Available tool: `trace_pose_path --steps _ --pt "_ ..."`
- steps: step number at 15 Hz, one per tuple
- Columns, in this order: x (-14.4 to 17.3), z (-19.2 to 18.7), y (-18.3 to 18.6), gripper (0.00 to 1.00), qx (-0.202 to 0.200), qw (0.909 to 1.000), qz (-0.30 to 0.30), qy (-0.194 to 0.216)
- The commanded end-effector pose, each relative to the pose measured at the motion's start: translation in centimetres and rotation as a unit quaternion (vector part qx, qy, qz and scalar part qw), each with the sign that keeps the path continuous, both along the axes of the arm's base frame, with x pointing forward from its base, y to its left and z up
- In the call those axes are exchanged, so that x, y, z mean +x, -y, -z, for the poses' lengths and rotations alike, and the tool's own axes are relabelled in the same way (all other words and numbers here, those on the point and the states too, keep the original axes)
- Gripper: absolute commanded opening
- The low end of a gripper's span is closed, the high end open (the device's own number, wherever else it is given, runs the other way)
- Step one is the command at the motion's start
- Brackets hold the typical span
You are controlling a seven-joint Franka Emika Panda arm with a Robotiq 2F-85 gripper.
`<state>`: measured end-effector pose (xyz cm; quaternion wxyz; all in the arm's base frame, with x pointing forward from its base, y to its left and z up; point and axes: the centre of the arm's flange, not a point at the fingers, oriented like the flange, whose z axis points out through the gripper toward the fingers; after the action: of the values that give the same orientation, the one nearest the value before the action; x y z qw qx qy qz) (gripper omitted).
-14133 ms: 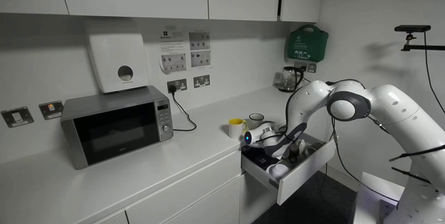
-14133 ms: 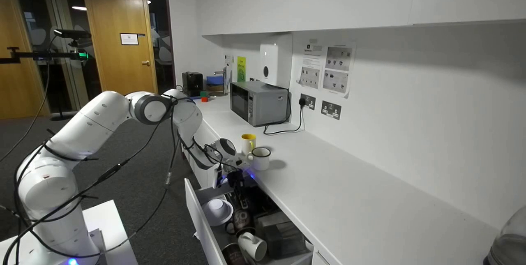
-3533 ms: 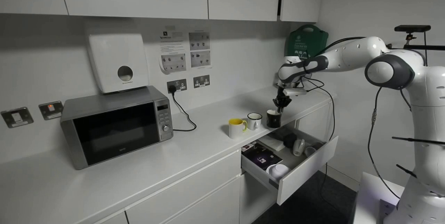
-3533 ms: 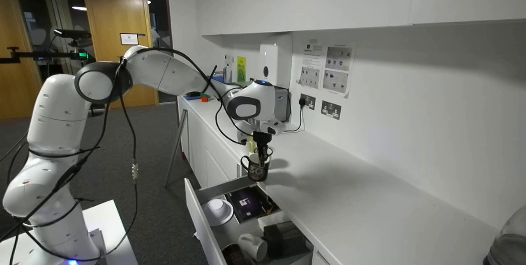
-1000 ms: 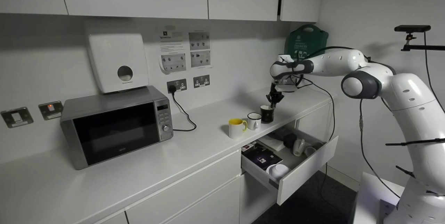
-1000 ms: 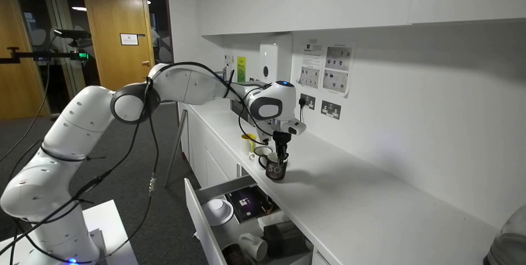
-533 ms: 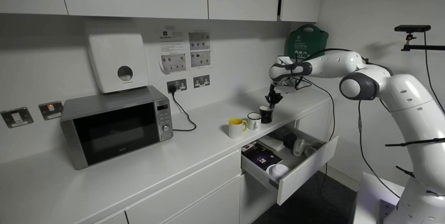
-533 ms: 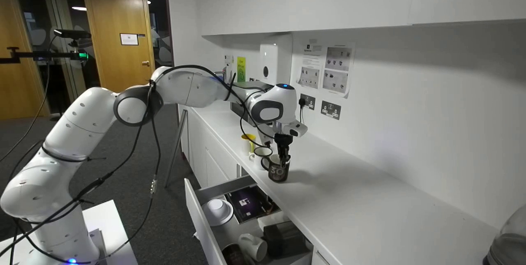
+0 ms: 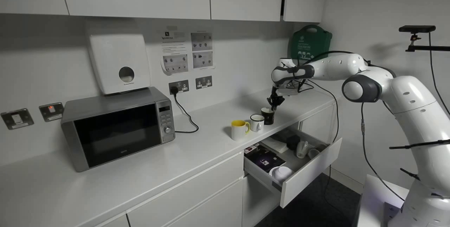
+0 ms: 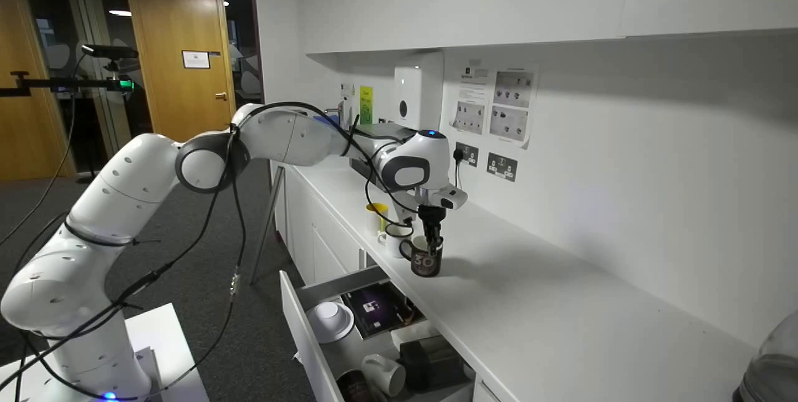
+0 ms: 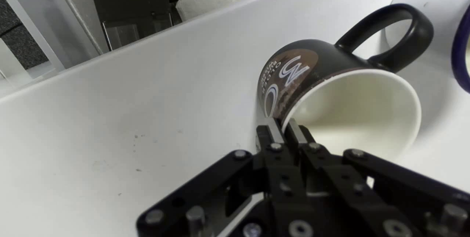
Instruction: Take four mugs out of the open drawer
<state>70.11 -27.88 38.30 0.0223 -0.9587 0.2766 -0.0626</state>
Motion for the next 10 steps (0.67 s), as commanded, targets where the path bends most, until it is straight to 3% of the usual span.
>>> trace_pose_path --steps 1,2,4,10 --pt "0.26 -0.68 0.31 0.02 -0.009 0.9998 -0.016 0.009" --pt "0.22 -0.68 0.33 0.32 -0.008 0.9998 -0.017 0.008" --pt "0.15 -0.69 0.32 0.39 -0.007 0.9998 -0.017 0.006" --pt "-0.65 -1.25 0.44 0.84 0.004 0.9998 -0.014 0.009"
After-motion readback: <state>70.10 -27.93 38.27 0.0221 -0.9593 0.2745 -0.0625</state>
